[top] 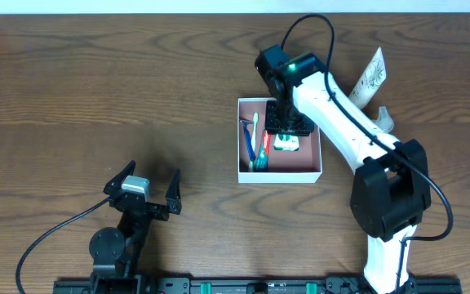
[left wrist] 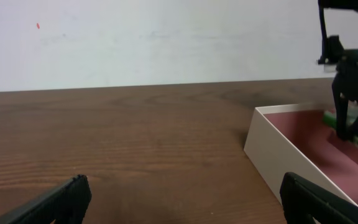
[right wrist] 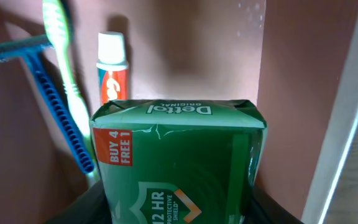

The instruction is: Pack container

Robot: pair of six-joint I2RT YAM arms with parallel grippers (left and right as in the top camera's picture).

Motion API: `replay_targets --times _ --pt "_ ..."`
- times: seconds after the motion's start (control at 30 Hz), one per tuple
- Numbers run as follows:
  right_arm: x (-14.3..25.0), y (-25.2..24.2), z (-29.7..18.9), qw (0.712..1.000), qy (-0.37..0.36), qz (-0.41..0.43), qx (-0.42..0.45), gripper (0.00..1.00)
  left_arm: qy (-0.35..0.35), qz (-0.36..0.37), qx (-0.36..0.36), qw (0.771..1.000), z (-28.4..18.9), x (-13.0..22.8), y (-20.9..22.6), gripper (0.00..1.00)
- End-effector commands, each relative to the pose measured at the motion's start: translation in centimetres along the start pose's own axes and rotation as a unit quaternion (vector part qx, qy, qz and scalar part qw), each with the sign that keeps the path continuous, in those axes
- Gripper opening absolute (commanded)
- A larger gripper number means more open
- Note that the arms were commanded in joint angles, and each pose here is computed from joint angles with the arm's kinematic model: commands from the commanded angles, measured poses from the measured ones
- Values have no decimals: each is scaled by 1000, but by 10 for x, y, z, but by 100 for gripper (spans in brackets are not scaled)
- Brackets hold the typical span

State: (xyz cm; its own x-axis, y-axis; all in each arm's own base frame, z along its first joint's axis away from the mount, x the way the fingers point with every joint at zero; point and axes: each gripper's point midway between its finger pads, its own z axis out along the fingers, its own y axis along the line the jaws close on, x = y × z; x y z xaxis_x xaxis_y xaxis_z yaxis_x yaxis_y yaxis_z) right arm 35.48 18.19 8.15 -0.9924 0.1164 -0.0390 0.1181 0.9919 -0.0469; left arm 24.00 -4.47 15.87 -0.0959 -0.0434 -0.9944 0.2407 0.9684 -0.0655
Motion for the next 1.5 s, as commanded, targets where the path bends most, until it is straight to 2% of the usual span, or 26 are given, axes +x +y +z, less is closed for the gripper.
replay_targets --times 0.0,0.2,0.87,1.13,1.37,1.47 --pt "1 -3 3 1000 -8 -3 3 22 22 -8 0 1000 1 15 1 98" --pt "3 -4 24 1000 -10 -19 3 22 22 -8 0 1000 1 15 1 98" --pt "-10 5 49 998 -47 -27 -20 25 22 -8 0 1000 1 15 1 98" --pt "-17 10 48 997 -61 -26 -30 33 22 -8 0 1000 1 15 1 98" --pt "-18 11 48 997 -64 -26 -32 33 22 -8 0 1000 1 15 1 98" --pt "-18 11 48 997 -64 -26 -32 39 22 -8 0 1000 1 15 1 98"
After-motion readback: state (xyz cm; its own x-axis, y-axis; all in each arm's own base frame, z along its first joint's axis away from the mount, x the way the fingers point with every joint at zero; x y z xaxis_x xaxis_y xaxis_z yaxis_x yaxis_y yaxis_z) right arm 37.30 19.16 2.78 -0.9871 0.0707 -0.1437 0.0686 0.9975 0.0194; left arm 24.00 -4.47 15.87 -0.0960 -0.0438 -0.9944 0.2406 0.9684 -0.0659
